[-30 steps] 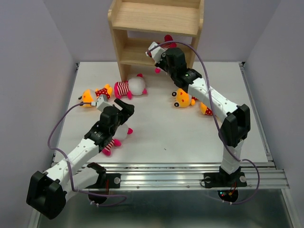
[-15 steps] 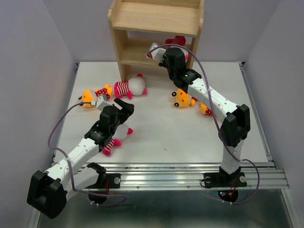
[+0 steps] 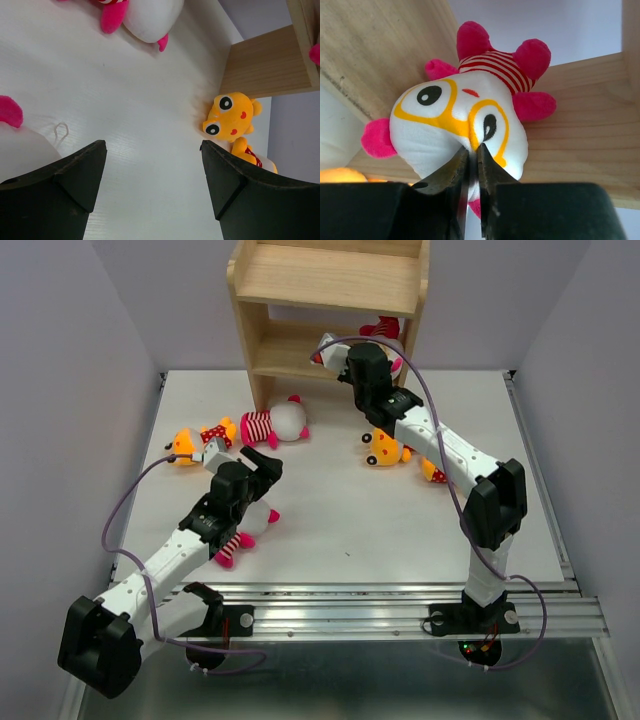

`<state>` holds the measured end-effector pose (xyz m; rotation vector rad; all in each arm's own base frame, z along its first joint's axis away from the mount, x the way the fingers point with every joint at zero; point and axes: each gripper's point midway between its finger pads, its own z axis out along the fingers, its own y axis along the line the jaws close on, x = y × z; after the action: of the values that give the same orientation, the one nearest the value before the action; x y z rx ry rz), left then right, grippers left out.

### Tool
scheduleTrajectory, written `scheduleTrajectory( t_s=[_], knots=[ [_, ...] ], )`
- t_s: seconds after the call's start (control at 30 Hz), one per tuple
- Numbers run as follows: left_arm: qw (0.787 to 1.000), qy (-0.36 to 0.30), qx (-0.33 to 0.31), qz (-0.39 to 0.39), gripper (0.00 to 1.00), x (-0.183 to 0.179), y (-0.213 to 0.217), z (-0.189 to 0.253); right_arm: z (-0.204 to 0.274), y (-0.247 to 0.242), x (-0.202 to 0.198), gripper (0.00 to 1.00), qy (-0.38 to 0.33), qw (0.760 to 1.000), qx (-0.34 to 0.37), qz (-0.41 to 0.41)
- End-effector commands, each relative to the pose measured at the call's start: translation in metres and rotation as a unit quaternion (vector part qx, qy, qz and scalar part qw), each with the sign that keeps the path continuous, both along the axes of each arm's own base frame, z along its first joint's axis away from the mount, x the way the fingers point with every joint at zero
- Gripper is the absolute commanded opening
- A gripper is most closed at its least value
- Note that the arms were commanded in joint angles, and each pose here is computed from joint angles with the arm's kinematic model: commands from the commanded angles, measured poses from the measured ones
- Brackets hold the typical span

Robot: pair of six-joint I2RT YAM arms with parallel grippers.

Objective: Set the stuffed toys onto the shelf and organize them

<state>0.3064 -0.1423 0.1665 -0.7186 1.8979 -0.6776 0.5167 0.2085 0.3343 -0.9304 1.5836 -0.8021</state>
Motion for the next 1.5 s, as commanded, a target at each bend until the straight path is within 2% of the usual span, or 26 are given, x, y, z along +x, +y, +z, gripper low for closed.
scheduleTrajectory(
  t_s=[0.0,0.03,0.13,0.23,0.27,0.33,0.37,0.4,0.47,0.6,0.67,0.73,0.8,0.93,0.97,1.0,1.07,1.17,1.2,1.27,1.3,1.4,1.47],
  knots=[
    [1.0,-0.024,-0.002,0.002,0.87,0.003,0.003,0.013,0.015,-0.006,-0.007,0.17,-0.021,1.0,0.019,-0.011],
    [1.0,-0.025,-0.003,0.002,0.87,0.003,0.003,0.014,0.013,-0.006,-0.008,0.23,-0.019,1.0,0.02,-0.01],
    [1.0,-0.026,-0.004,0.005,0.87,0.001,0.005,0.013,0.014,-0.006,-0.009,0.26,-0.019,0.999,0.025,-0.008],
    [1.0,-0.028,-0.007,0.006,0.87,0.0,0.005,0.014,0.02,-0.006,-0.009,0.35,-0.025,0.999,0.031,-0.007],
    [1.0,-0.028,-0.007,0.006,0.87,0.0,0.005,0.014,0.024,-0.006,-0.01,0.43,-0.028,0.999,0.035,-0.006],
    [1.0,-0.028,-0.007,0.005,0.87,-0.001,0.005,0.014,0.029,-0.005,-0.01,0.45,-0.032,0.999,0.044,-0.003],
    [1.0,-0.029,-0.007,0.005,0.87,-0.001,0.005,0.015,0.034,-0.003,-0.01,0.5,-0.036,0.998,0.052,0.001],
    [1.0,-0.03,-0.008,0.005,0.87,-0.001,0.005,0.016,0.036,-0.003,-0.011,0.51,-0.036,0.998,0.054,0.002],
    [1.0,-0.028,-0.008,0.003,0.87,-0.001,0.004,0.014,0.041,-0.001,-0.011,0.59,-0.039,0.997,0.064,0.007],
    [0.999,-0.03,-0.01,0.001,0.87,-0.001,0.004,0.017,0.054,0.001,-0.013,0.64,-0.046,0.996,0.076,0.018],
    [0.999,-0.031,-0.009,-0.001,0.87,-0.001,0.003,0.017,0.056,0.003,-0.015,0.72,-0.045,0.995,0.083,0.024],
    [0.999,-0.039,-0.002,-0.013,0.88,-0.001,0.0,0.02,0.059,0.007,-0.019,0.8,-0.039,0.994,0.094,0.041],
    [0.998,-0.051,0.008,-0.024,0.89,0.0,-0.001,0.024,0.055,0.013,-0.022,0.81,-0.022,0.992,0.107,0.058],
    [0.997,-0.053,0.024,-0.043,0.92,0.0,-0.003,0.026,0.061,0.02,-0.031,0.93,-0.008,0.988,0.13,0.089],
    [0.997,-0.055,0.027,-0.043,0.92,0.002,-0.002,0.026,0.057,0.024,-0.033,0.93,0.0,0.986,0.135,0.096],
    [0.997,-0.055,0.031,-0.05,0.92,0.002,-0.003,0.025,0.058,0.032,-0.04,1.0,0.018,0.981,0.152,0.122],
    [0.996,-0.06,0.035,-0.064,0.92,0.004,-0.005,0.027,0.06,0.047,-0.052,1.0,0.049,0.969,0.178,0.167],
    [0.993,-0.072,0.046,-0.08,0.94,0.015,0.001,0.032,0.049,0.088,-0.101,1.0,0.148,0.918,0.192,0.313],
    [0.99,-0.066,0.034,-0.122,0.94,0.016,-0.01,0.032,0.037,0.107,-0.137,1.0,0.209,0.873,0.197,0.394],
    [0.987,-0.067,0.022,-0.147,0.94,0.027,-0.004,0.038,0.014,0.12,-0.175,1.0,0.273,0.82,0.203,0.46],
    [0.987,-0.048,0.021,-0.155,0.94,0.034,-0.003,0.029,-0.004,0.126,-0.207,1.0,0.317,0.772,0.205,0.512],
    [0.985,-0.023,0.031,-0.166,0.96,0.055,0.005,0.024,-0.023,0.131,-0.243,1.0,0.354,0.709,0.217,0.569],
    [0.985,-0.014,0.037,-0.167,0.97,0.065,0.008,0.022,-0.043,0.128,-0.258,1.0,0.384,0.686,0.225,0.576]
  ],
)
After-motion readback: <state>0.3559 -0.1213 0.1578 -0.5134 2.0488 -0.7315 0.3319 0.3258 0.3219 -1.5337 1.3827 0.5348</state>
